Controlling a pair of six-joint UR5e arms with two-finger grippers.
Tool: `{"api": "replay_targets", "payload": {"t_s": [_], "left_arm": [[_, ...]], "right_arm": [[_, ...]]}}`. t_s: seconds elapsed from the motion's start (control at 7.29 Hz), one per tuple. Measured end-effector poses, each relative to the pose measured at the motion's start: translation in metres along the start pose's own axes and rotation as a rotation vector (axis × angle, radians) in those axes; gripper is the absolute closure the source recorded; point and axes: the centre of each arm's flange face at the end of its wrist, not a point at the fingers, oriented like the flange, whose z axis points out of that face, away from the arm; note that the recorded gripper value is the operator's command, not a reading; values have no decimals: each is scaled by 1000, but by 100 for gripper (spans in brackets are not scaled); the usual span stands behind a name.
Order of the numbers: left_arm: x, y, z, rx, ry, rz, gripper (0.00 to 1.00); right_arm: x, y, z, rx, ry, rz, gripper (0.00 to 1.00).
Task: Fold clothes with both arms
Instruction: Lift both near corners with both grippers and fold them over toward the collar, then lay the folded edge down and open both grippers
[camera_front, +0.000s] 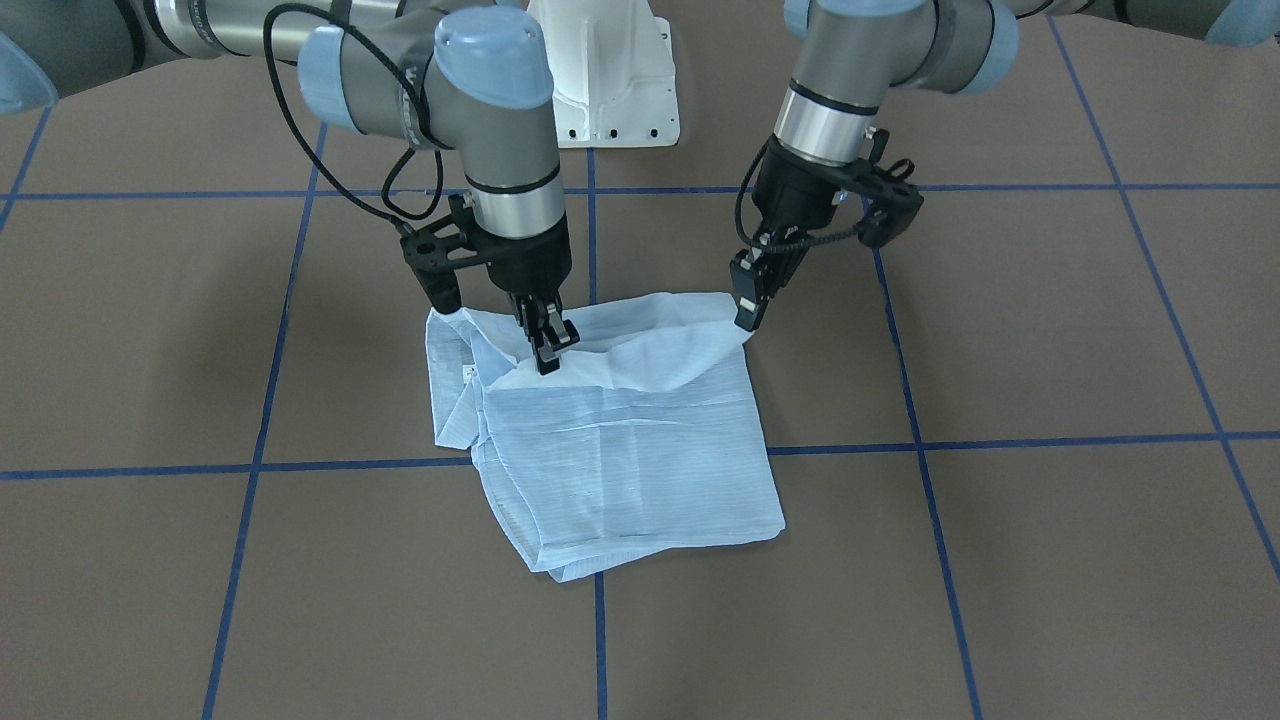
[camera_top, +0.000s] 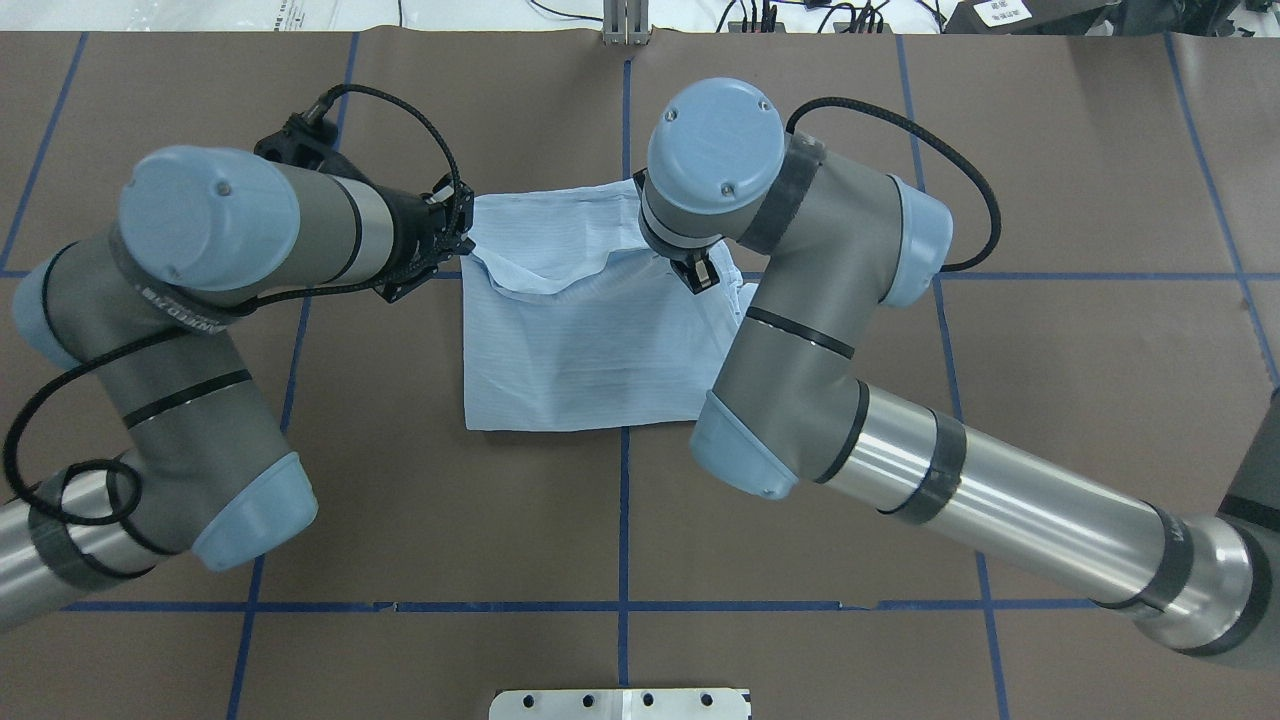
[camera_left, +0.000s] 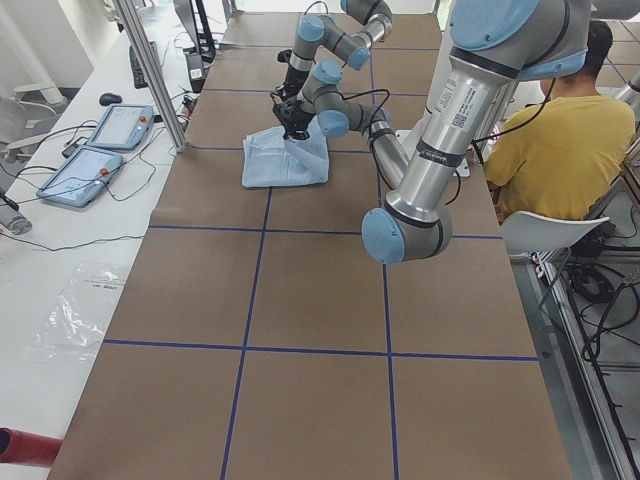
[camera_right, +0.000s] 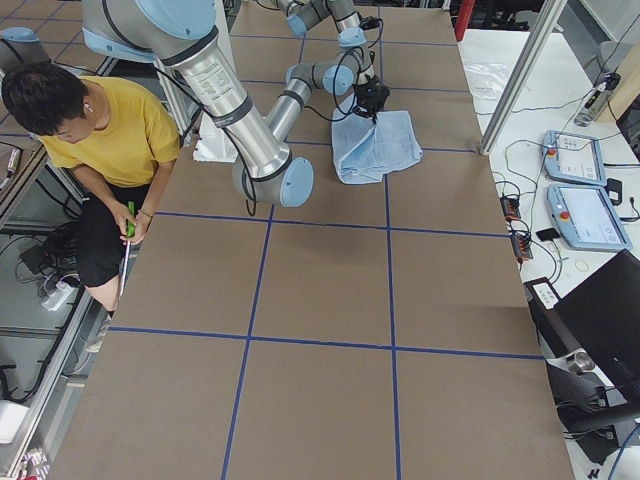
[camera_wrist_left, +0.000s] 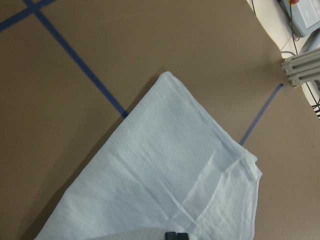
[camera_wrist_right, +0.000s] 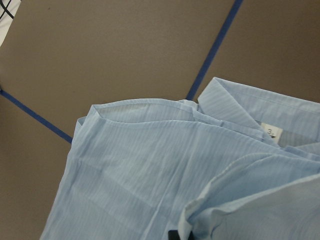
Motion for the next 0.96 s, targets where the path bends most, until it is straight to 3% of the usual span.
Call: {"api": "replay_targets", "payload": {"t_s": [0.41, 0.82, 0.96], "left_arm": [[20, -76, 95, 82, 6, 43, 100], [18, -104, 147, 107, -3, 73, 100], [16, -108, 157, 112, -10, 90, 76]], "right_arm": [[-70, -13, 54, 23, 14, -24, 100], [-85, -36, 98, 28, 10, -60, 100], [-86, -39, 105, 29, 10, -71, 35]]}}
